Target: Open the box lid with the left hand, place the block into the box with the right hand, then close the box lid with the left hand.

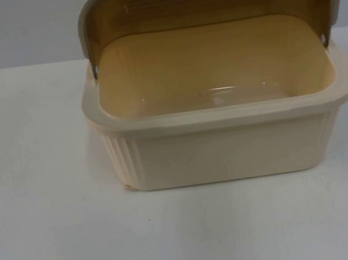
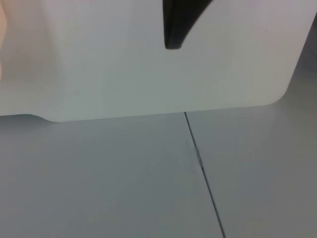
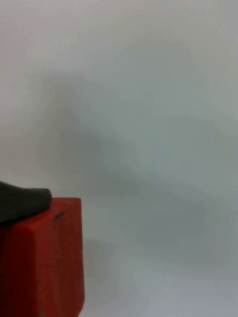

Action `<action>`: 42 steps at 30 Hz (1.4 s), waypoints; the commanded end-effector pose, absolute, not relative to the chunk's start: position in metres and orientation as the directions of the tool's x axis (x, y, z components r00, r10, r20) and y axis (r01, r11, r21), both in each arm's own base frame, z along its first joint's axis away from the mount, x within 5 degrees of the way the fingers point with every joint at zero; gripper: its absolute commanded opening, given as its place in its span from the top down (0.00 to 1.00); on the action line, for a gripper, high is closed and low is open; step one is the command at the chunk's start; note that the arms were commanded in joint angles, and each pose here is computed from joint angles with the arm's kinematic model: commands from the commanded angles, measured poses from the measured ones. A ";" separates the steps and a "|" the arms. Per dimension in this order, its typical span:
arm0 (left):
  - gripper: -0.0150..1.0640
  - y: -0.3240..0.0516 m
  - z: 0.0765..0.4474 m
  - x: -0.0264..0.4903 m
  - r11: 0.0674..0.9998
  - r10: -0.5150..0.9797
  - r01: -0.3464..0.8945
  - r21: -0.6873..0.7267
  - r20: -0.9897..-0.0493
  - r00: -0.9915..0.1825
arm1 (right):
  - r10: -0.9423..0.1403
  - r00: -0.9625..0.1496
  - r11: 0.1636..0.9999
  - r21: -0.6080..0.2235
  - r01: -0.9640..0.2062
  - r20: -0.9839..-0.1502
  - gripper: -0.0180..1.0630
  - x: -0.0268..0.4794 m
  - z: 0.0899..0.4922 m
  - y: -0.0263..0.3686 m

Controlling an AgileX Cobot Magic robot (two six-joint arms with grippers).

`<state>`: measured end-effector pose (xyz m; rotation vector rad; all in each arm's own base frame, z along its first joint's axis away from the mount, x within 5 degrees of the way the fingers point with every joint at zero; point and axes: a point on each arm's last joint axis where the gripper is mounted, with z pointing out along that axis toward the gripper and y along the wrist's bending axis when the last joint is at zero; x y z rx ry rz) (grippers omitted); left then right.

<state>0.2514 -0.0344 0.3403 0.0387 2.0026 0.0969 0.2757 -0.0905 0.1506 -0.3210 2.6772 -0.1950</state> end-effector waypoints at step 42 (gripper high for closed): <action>0.02 -0.041 0.344 0.252 1.000 0.013 0.011 0.010 -0.919 -0.394 | -0.183 -0.400 0.894 0.018 -0.448 -0.898 0.98 0.190 0.350 0.075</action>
